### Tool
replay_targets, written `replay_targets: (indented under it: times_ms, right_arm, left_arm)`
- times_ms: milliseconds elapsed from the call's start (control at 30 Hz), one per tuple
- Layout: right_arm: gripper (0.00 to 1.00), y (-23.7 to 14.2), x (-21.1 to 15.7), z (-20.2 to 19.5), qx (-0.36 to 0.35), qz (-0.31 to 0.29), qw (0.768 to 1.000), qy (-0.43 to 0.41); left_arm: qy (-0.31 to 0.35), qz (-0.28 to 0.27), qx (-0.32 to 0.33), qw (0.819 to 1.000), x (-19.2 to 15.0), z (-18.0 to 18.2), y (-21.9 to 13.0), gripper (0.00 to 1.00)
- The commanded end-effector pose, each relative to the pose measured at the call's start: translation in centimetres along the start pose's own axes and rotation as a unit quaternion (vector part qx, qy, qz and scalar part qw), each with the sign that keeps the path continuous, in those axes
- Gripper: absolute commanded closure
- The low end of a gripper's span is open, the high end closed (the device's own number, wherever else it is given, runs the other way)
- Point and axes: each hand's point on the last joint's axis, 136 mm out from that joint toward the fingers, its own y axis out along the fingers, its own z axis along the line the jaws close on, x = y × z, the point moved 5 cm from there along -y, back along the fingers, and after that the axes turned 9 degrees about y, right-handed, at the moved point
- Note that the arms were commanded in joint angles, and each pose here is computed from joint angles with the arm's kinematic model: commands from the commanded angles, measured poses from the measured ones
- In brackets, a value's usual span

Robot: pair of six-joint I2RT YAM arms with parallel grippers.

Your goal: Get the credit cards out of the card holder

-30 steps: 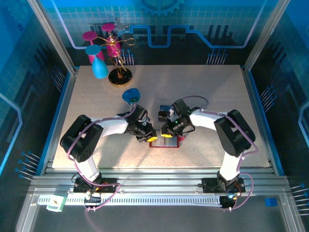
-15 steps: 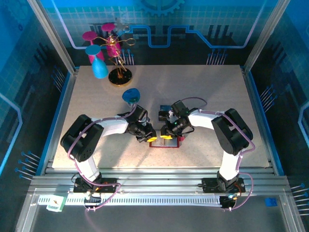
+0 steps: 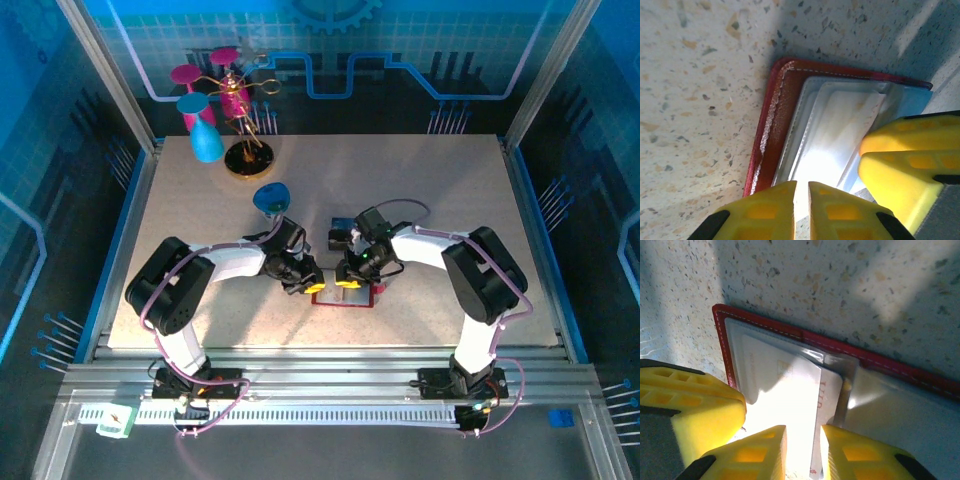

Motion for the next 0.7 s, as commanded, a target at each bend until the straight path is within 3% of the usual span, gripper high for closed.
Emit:
replay_targets:
  times_ms: [0, 467, 667]
  right_arm:
    - [0.75, -0.8, -0.4, 0.5, -0.005, -0.01, 1.0, -0.008]
    - [0.76, 0.8, -1.9, -0.3, 0.022, 0.046, 0.999, 0.006]
    - [0.76, 0.4, -1.5, -0.8, -0.009, 0.023, 1.0, 0.002]
  left_arm:
    - [-0.005, 0.01, 0.015, 1.0, -0.4, 0.9, 0.1, 0.86]
    - [-0.005, 0.013, 0.016, 1.0, -0.3, 0.9, 0.3, 0.86]
    - [-0.005, 0.013, 0.017, 1.0, -0.3, 0.9, 0.2, 0.86]
